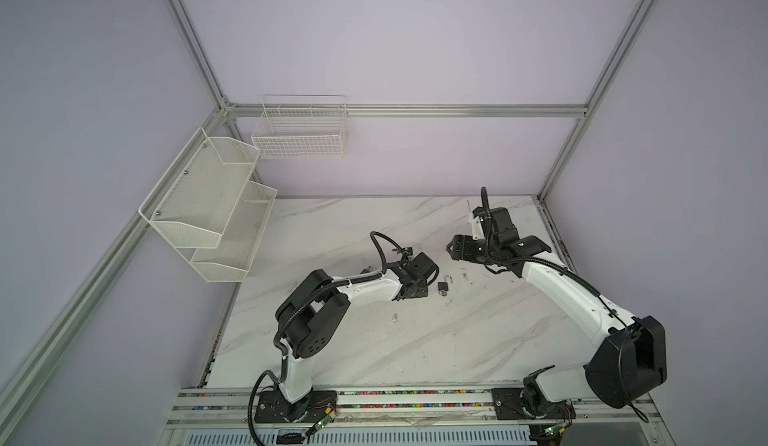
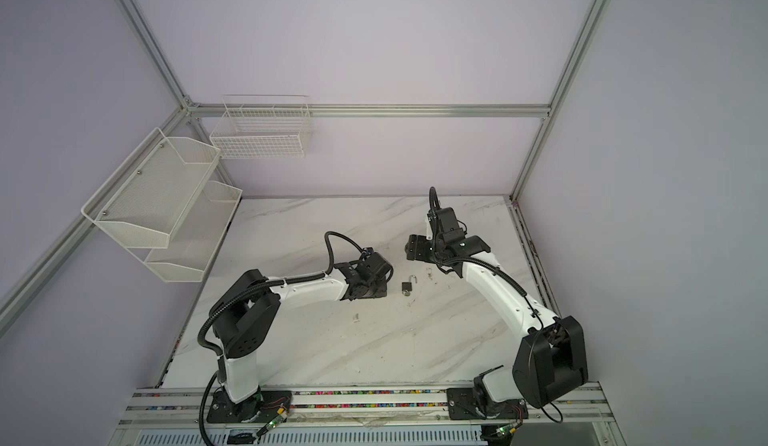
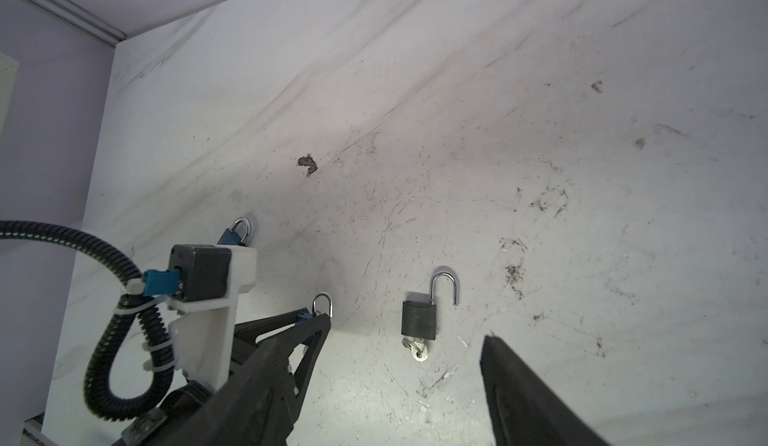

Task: Unlock with the key
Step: 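Lower the teal padlock onto the table with the left gripper while the right withdraws, then move the right gripper over the loose silver key while the left arm draws back, then close the right gripper on the silver key's ring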

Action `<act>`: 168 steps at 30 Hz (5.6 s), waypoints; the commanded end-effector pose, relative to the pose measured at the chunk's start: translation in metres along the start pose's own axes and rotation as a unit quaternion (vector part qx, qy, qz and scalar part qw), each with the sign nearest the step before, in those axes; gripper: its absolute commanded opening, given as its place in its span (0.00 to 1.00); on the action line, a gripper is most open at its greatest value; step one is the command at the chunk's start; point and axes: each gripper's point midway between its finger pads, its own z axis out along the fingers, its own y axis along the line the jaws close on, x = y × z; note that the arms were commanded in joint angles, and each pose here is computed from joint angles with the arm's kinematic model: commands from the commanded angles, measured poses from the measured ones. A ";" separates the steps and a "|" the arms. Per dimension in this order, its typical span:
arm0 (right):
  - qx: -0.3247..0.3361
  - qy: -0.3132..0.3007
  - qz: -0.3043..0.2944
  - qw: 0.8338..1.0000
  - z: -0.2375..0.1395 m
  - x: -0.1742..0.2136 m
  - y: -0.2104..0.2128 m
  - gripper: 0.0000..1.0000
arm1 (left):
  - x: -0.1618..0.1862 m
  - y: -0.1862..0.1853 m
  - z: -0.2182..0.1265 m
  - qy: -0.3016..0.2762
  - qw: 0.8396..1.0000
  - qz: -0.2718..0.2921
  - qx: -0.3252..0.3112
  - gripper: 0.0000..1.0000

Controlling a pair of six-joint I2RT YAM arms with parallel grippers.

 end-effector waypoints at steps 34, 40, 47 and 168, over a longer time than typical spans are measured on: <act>-0.083 -0.052 0.017 0.995 -0.021 -0.015 0.022 0.78 | -0.011 -0.011 -0.026 0.023 0.994 -0.104 -0.011 0.48; -0.081 -0.060 0.022 0.995 -0.025 -0.023 0.024 0.78 | -0.039 0.001 -0.083 -0.037 0.993 -0.112 0.017 0.56; -0.060 -0.043 0.016 0.997 0.001 -0.014 0.037 0.78 | -0.075 0.055 -0.157 -0.131 0.985 -0.114 0.004 0.58; 0.103 0.108 -0.131 0.980 0.173 0.192 0.158 0.05 | -0.052 0.248 -0.175 -0.129 0.949 -0.279 0.067 0.63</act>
